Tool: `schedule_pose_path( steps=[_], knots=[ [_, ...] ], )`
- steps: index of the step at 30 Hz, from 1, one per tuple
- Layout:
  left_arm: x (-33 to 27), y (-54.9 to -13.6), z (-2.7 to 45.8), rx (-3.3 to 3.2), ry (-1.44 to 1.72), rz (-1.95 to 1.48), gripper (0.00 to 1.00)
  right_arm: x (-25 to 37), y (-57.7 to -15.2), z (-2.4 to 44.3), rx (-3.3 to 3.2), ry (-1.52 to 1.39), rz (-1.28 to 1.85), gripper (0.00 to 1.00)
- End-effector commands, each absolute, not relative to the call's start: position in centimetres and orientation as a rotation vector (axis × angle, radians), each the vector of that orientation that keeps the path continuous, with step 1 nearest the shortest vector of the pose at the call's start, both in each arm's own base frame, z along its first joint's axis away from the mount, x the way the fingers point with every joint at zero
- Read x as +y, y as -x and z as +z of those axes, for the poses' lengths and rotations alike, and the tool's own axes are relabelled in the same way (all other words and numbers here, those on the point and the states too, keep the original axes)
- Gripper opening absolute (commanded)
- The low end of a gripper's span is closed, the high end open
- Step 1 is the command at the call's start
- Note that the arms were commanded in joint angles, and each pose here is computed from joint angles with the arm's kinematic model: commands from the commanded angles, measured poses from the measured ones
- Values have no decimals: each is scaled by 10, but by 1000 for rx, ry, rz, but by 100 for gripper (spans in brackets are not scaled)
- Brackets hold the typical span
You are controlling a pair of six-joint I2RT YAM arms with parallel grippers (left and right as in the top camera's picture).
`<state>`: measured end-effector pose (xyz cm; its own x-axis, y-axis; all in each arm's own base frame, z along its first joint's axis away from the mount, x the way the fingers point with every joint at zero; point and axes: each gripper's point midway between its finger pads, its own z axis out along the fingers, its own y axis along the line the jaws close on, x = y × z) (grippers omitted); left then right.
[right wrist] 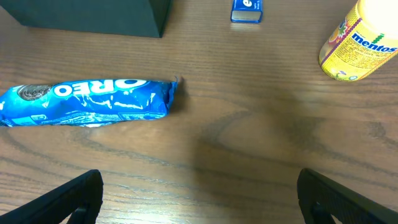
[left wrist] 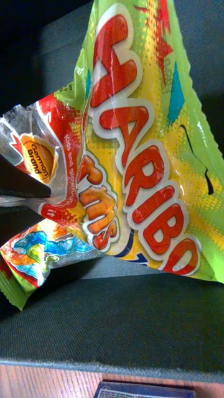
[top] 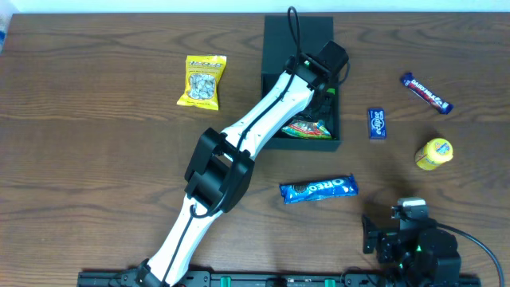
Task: Pack container
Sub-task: 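Open the left gripper to release the bag inside the box, then move the left gripper right and down to the blue Oreo pack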
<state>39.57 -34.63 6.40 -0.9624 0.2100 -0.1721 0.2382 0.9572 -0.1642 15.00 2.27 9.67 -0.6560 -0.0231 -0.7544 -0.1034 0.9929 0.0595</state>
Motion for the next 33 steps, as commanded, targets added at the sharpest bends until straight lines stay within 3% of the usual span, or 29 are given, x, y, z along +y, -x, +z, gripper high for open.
schedule_pose_path(
  steps=[1,4,11,15,18,19,22,28,33],
  knots=[
    [-349,-392,65,2966,-330,-291,10,22,-149,93,2291,92,115,99],
    [-348,-391,65,2974,-321,-285,30,22,-149,93,2291,92,115,99],
    [-345,-392,67,2964,-318,-266,35,22,-149,93,2291,92,114,99],
    [-337,-399,87,2910,-303,-212,45,22,-149,93,2291,92,115,99],
    [-326,-401,114,2855,-285,-164,60,22,-149,93,2291,92,115,99],
    [-321,-400,124,2839,-281,-146,69,22,-149,93,2291,92,115,99],
    [-303,-392,159,2793,-281,-75,80,22,-149,93,2291,92,115,99],
    [-280,-341,218,2745,-515,47,91,22,-149,93,2291,92,114,99],
    [-282,-283,227,2760,-842,141,96,22,-149,93,2291,92,115,99]
  ],
)
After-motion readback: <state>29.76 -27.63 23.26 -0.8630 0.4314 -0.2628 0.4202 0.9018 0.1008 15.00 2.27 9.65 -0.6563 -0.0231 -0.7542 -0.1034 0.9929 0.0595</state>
